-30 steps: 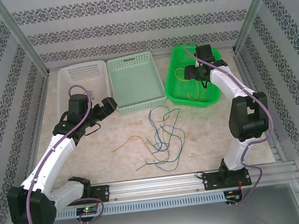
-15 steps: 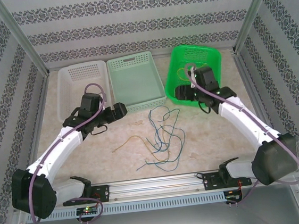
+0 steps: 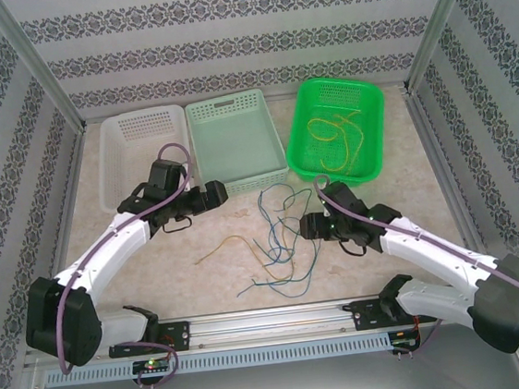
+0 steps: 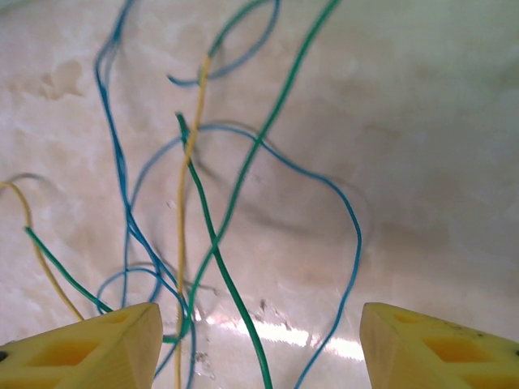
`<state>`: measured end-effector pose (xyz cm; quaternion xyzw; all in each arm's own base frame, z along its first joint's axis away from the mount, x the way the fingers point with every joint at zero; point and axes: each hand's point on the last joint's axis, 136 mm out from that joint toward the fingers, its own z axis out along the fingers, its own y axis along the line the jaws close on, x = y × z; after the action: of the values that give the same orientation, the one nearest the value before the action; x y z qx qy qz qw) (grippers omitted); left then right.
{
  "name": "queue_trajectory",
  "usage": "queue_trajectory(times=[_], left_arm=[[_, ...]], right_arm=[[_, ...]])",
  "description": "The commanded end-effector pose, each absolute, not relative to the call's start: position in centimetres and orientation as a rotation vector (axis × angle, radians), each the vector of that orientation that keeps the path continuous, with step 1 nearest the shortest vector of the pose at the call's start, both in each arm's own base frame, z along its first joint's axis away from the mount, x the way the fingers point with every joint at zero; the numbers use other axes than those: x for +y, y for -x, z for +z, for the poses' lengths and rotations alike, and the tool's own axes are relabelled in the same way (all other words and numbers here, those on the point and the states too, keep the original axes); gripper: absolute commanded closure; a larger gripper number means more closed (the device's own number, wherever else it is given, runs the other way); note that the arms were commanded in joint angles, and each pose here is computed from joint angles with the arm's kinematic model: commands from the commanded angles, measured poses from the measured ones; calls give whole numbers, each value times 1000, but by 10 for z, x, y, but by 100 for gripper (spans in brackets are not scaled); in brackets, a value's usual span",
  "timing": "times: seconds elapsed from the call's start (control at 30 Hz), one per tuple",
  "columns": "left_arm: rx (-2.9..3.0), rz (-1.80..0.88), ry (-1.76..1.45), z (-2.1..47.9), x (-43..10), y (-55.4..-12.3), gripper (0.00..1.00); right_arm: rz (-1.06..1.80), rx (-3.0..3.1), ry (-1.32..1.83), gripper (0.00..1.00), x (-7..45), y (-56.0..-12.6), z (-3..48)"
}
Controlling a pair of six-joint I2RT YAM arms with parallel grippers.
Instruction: Untangle the cables
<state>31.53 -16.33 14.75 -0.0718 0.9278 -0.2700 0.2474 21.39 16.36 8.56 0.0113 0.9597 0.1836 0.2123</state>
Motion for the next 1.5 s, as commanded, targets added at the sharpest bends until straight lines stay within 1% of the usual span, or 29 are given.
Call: queue_trajectory(times=[0.0,0.17,0.27,0.4,0.47,0.57,0.67,0.73,0.8,0.93,1.07,1.1,1.13,1.27,1.43,1.47], left_arm=[[2487,-763,120,161,-173,-320,0],[2494,-761,126,159,-172,-319,0],[2500,-742,128,159,-169,-317,0],[2497,-701,119,161,-164,-316,0],[2496,-695,119,162,-163,-316,0],[2495,-710,122,163,-166,-318,0],[2498,-716,117,163,-168,-320,0],[2500,-714,110,164,-168,-321,0],[2497,-720,106,165,-169,-321,0],[2493,-763,82,168,-177,-321,0],[2530,-784,24,162,-196,-319,0],[2546,-788,-1,159,-203,-317,0],[2570,-787,-30,155,-211,-315,1],[2644,-772,-125,140,-236,-311,7],[2657,-833,-111,134,-253,-322,18],[2660,-844,-107,133,-256,-324,19]], right_arm=[[485,2686,-98,37,164,-205,75],[418,2764,-56,41,167,-196,58],[372,2793,-65,47,164,-196,49],[412,2788,-62,58,171,-198,47],[423,2771,-64,66,174,-201,50],[401,2729,-94,82,173,-207,56],[411,2684,-112,93,175,-214,63],[399,2677,-106,97,175,-217,65],[372,2672,-98,99,174,-218,67],[374,2659,-50,98,177,-219,71],[332,2668,-62,97,171,-219,64],[326,2669,-70,95,171,-218,63],[329,2668,-76,90,171,-219,61],[317,2665,-69,75,172,-219,61],[310,2617,-80,67,168,-221,70],[313,2608,-88,66,167,-221,71]])
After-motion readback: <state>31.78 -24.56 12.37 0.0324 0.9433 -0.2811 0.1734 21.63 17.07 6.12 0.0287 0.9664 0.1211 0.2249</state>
